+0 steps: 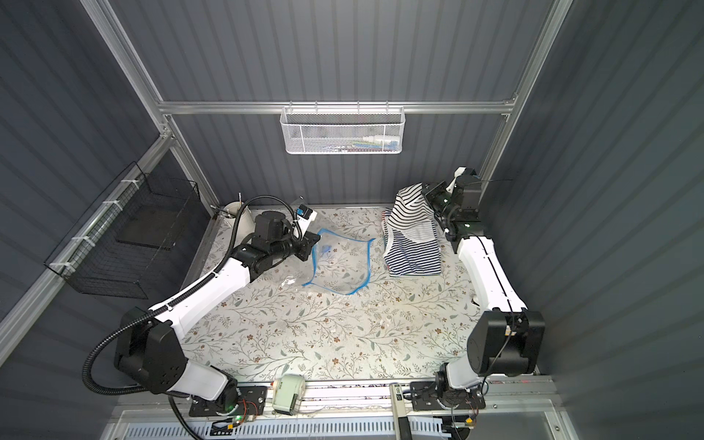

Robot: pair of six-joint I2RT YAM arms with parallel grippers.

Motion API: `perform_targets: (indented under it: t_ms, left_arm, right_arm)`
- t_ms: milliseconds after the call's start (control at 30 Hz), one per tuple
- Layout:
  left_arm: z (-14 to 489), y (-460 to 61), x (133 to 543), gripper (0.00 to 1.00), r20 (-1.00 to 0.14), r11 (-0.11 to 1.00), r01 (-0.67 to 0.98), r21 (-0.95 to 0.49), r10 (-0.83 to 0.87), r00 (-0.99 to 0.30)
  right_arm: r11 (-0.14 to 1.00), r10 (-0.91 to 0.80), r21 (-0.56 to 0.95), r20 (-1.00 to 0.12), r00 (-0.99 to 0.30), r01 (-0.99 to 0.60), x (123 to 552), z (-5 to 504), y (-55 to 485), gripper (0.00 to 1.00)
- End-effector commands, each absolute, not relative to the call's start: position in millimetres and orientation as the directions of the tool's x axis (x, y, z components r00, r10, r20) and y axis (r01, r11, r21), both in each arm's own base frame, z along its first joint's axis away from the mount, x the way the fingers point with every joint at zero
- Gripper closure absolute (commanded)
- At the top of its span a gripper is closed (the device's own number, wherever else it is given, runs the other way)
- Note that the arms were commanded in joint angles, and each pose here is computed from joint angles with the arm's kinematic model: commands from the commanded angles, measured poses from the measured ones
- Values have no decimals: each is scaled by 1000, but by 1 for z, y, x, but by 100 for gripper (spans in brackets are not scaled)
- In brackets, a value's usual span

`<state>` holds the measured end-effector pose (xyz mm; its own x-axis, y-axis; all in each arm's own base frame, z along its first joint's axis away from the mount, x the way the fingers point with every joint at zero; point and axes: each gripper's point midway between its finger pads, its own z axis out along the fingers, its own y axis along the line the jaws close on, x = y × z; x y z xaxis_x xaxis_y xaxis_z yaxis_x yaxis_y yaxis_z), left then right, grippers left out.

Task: Take the tank top out of the vacuum bag
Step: Place the tank top on the tank top.

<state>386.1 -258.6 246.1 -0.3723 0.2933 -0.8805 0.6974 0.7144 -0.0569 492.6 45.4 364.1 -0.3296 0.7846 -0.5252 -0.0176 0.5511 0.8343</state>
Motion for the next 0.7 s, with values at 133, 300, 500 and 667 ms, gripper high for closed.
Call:
perform_targets:
  t_ms: [133,300,500,667]
  left_arm:
    - [247,-258,393,100,-877,715,698,-40,309,-367]
    - [247,-258,392,100,-877,713,700,-39,312,-366]
    - [247,-259,392,100,-877,711,702,-38,313,-365]
    - [246,-259,391,100,-876,710,703,-42,312,-367]
  right_arm:
    - [565,791,818,-574,-213,-110,520,390,35,100]
    - [548,805,829,-559,-198,-112,538,384,33,100]
    - [552,802,823,-569,-184,-134,554,393,34,100]
    - [586,785,799,-601,-149,-136,561,400,37,100]
